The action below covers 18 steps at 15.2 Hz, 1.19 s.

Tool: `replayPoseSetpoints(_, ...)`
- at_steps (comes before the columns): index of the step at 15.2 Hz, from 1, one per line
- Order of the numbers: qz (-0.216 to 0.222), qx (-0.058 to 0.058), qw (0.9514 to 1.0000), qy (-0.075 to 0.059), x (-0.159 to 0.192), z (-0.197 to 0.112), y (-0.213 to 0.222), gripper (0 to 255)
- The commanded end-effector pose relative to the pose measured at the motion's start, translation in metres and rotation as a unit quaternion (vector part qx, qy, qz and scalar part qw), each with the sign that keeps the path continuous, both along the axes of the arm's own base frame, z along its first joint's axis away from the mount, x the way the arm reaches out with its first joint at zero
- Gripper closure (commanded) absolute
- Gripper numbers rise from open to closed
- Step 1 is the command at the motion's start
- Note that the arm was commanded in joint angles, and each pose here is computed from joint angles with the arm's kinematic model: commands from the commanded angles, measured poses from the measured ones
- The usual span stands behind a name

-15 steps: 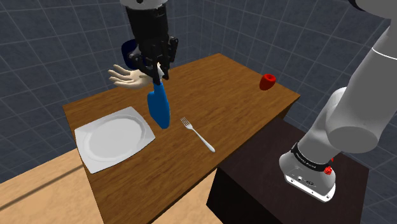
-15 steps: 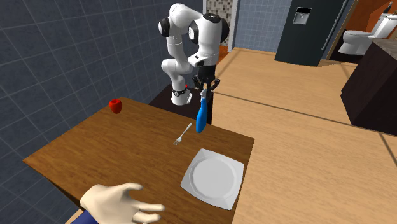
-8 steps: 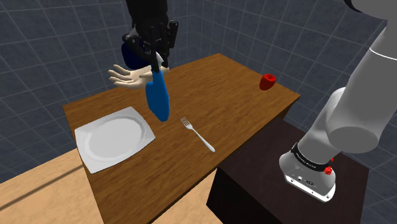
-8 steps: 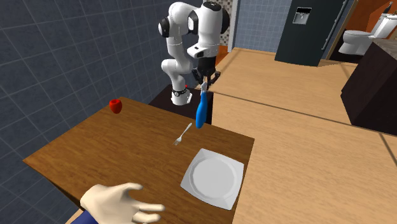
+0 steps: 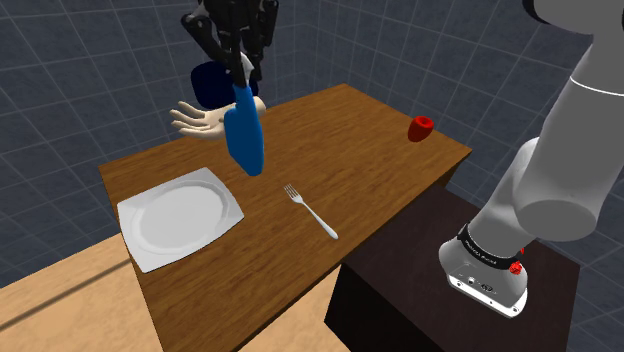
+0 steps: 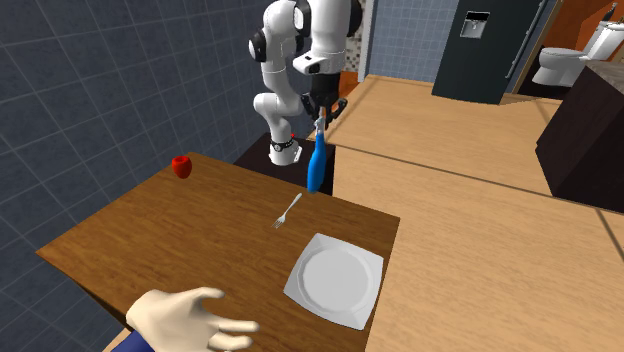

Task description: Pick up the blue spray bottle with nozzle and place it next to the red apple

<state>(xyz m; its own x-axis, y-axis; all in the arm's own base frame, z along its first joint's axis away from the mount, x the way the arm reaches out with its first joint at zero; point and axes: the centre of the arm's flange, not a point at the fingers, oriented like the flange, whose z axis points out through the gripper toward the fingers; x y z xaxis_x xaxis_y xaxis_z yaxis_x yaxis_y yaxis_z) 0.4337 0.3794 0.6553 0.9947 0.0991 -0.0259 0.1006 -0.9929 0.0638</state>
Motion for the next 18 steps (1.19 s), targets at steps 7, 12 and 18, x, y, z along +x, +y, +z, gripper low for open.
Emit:
replayPoseSetpoints(7, 0.000, 0.000, 1.0000, 0.000, -0.001, 0.043, 0.000, 255)
replayPoseSetpoints(12, 0.000, 0.000, 1.0000, 0.000, -0.001, 0.069, 0.000, 255)
replayPoseSetpoints(18, 0.000, 0.000, 1.0000, 0.000, 0.004, 0.077, -0.038, 255)
